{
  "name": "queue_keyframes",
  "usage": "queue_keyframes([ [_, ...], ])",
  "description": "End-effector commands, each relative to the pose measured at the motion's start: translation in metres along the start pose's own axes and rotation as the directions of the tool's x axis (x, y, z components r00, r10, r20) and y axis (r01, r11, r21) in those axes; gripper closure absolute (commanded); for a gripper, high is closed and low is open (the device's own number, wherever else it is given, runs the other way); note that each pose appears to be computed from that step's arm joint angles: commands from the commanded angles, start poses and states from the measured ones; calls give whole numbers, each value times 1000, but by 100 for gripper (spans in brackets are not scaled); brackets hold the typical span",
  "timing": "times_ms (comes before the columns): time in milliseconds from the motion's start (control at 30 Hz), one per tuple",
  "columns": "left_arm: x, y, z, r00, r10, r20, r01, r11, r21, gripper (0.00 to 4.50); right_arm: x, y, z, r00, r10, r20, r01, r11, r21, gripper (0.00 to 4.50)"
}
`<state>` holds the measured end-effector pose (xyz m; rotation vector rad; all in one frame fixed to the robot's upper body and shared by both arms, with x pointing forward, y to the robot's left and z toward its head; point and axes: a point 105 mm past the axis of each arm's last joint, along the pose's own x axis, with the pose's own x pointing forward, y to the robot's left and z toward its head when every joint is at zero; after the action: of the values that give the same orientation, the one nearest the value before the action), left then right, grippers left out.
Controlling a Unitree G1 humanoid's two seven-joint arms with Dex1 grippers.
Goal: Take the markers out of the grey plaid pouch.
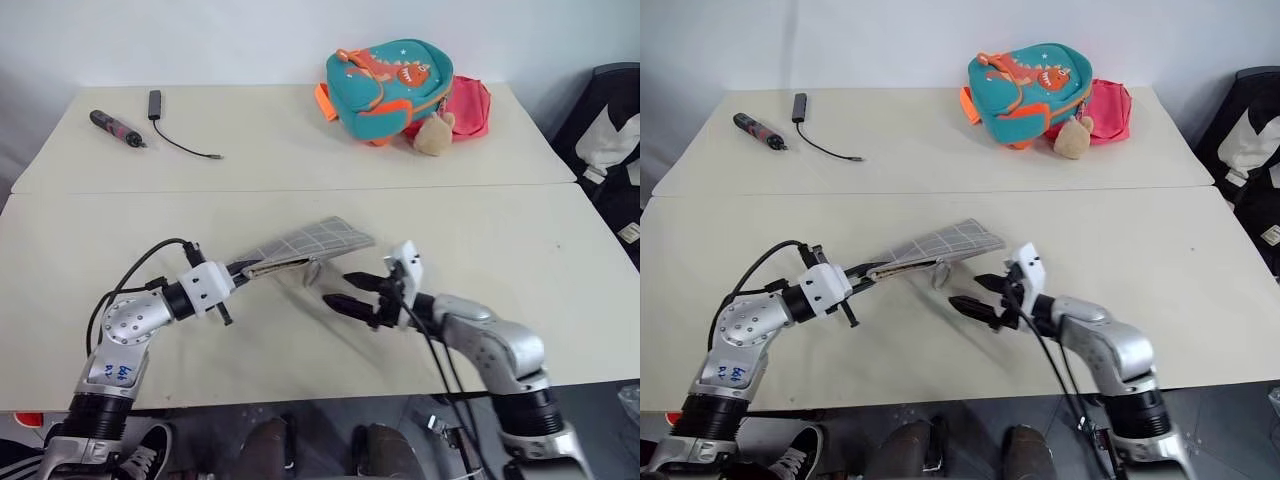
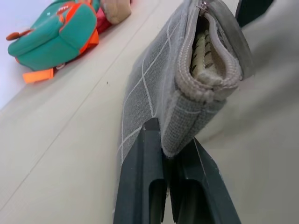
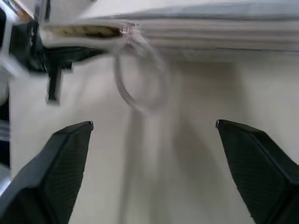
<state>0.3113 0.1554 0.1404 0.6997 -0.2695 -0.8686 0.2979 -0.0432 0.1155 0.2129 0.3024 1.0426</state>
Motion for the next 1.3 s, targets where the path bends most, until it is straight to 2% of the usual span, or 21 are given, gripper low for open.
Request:
queue_keyframes([
  [33,4,5,14,999,22,40,-23,999,33,450,5,1,17,998,-32,62,34,999,-23,4],
  [233,11,1,18,998,24,53,-26,999,30,450,16,8,31,991,-8,134,4,1000,30,4],
  [333,11,1,16,998,26,49,-28,999,32,450,16,13,30,991,24,128,-29,999,37,61],
  [433,10,1,15,999,29,44,-30,999,33,450,15,13,28,993,26,117,-29,999,27,156],
  [700,10,0,14,999,25,41,-26,999,36,450,13,12,29,993,31,117,-32,999,5,446],
  [800,9,0,14,999,29,40,-31,999,41,450,13,24,27,991,93,100,-92,996,-12,449],
  [1000,15,-8,16,999,12,51,-14,999,38,450,38,50,18,989,148,30,-143,982,-126,449],
  [1167,18,-19,18,998,-15,55,13,999,32,450,39,53,17,986,166,2,-162,965,-205,449],
  [1300,18,-20,17,999,-17,51,15,999,34,450,38,49,20,986,165,13,-159,965,-209,449],
])
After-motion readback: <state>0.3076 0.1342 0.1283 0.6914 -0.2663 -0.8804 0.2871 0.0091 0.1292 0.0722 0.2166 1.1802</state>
